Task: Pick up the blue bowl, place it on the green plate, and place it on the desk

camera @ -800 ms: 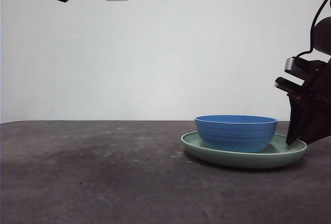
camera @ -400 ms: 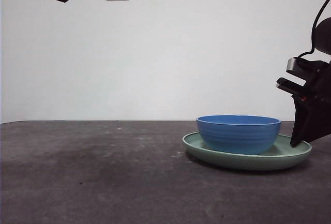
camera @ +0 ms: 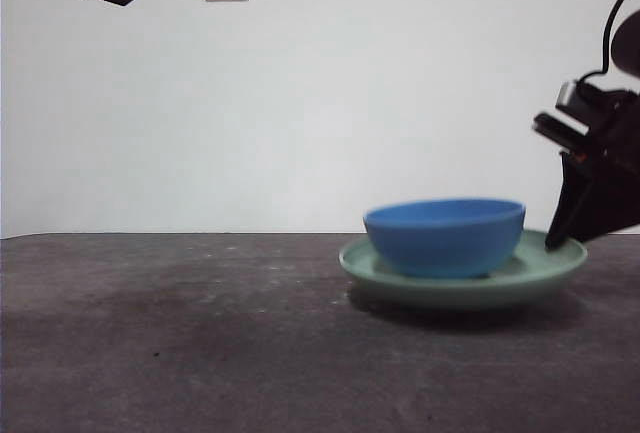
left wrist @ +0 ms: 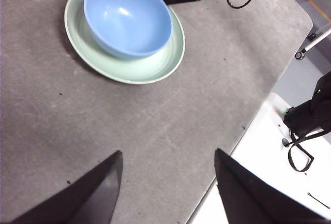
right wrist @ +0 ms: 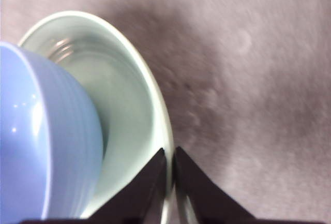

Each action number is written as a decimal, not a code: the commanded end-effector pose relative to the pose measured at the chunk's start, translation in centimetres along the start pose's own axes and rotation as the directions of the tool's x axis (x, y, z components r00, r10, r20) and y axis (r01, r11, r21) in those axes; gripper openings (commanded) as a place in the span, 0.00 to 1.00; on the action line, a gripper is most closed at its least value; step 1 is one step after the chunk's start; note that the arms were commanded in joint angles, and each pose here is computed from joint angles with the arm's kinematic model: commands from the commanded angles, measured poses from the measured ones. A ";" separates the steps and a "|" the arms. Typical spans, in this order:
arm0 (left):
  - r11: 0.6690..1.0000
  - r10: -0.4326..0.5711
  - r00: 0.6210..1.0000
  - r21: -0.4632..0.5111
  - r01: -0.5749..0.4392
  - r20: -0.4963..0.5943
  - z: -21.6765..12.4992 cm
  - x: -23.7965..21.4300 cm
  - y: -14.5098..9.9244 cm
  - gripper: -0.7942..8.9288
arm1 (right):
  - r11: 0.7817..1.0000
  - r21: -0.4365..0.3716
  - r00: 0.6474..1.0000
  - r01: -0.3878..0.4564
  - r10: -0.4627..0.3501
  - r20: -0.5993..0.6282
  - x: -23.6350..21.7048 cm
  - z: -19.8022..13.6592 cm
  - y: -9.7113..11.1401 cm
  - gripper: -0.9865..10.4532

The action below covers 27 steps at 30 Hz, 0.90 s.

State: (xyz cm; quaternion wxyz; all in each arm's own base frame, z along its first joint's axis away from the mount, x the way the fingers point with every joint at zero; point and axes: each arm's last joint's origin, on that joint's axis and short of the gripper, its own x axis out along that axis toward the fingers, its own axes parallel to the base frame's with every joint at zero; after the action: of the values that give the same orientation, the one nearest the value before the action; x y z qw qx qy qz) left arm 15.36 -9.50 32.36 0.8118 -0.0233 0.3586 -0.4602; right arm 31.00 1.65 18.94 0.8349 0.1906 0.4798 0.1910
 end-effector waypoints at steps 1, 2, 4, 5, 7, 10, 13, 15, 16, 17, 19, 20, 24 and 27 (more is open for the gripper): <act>1.000 -0.008 1.000 0.020 0.008 0.004 0.2 0.1 -0.1 0.38 | 0.999 0.007 0.998 -0.044 0.044 0.039 -0.8 0.7 0.8 0.10; 1.000 -0.008 1.000 0.020 0.008 0.004 0.2 0.1 -0.1 0.38 | 0.998 0.010 0.997 -0.057 0.056 0.047 -1.0 0.8 0.9 0.10; 1.000 -0.008 1.000 0.020 0.008 0.005 0.2 0.1 -0.1 0.38 | 0.997 0.018 0.995 -0.075 0.074 0.061 -1.4 0.9 1.3 0.10; 1.000 -0.008 1.000 0.020 0.008 0.005 0.2 0.1 -0.1 0.38 | 0.997 0.018 0.995 -0.082 0.080 0.066 -1.6 1.0 1.5 0.10; 1.000 -0.008 1.000 0.020 0.008 0.004 0.2 0.1 -0.1 0.38 | 0.996 0.015 0.993 -0.090 0.089 0.075 -1.8 1.0 2.0 0.10; 1.000 -0.008 1.000 0.020 0.008 0.005 0.2 0.1 -0.1 0.38 | 0.994 0.002 0.991 -0.108 0.108 0.085 -1.9 1.0 2.9 0.10; 1.000 -0.008 1.000 0.020 0.008 0.005 0.2 0.1 -0.1 0.38 | 0.991 -0.003 0.988 -0.136 0.136 0.078 -1.4 0.9 4.2 0.10; 1.000 -0.008 1.000 0.019 0.008 0.004 0.2 0.1 -0.1 0.38 | 0.989 -0.015 0.987 -0.146 0.147 0.071 -0.9 0.7 5.2 0.10; 1.000 -0.008 1.000 0.018 0.008 0.003 0.2 0.1 -0.1 0.38 | 0.988 -0.029 0.986 -0.150 0.152 0.069 -0.7 0.6 5.8 0.10; 1.000 -0.008 1.000 0.018 0.008 0.002 0.2 0.1 -0.1 0.38 | 0.988 -0.037 0.986 -0.151 0.153 0.068 -0.4 0.5 6.3 0.10; 1.000 -0.008 1.000 0.018 0.008 0.002 0.2 0.1 -0.1 0.38 | 0.987 -0.051 0.986 -0.152 0.155 0.068 0.1 0.2 7.4 0.10; 1.000 -0.009 1.000 0.018 0.009 0.002 0.2 0.1 -0.1 0.38 | 0.987 -0.060 0.985 -0.152 0.156 0.068 0.3 0.1 8.0 0.10; 1.000 -0.008 1.000 0.018 0.008 0.002 0.2 0.1 -0.1 0.38 | 0.984 -0.083 0.983 -0.155 0.161 0.083 1.1 -0.4 10.0 0.10; 1.000 -0.008 1.000 0.018 0.008 0.002 0.2 0.1 -0.1 0.38 | 0.983 -0.092 0.981 -0.160 0.169 0.098 1.5 -0.6 11.0 0.10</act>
State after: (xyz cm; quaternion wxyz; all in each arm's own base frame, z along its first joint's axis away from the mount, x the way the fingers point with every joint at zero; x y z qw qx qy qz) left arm 15.35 -9.50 32.36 0.8118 -0.0231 0.3587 -0.4603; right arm 29.22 11.38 22.73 0.8479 0.1881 0.4157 0.2700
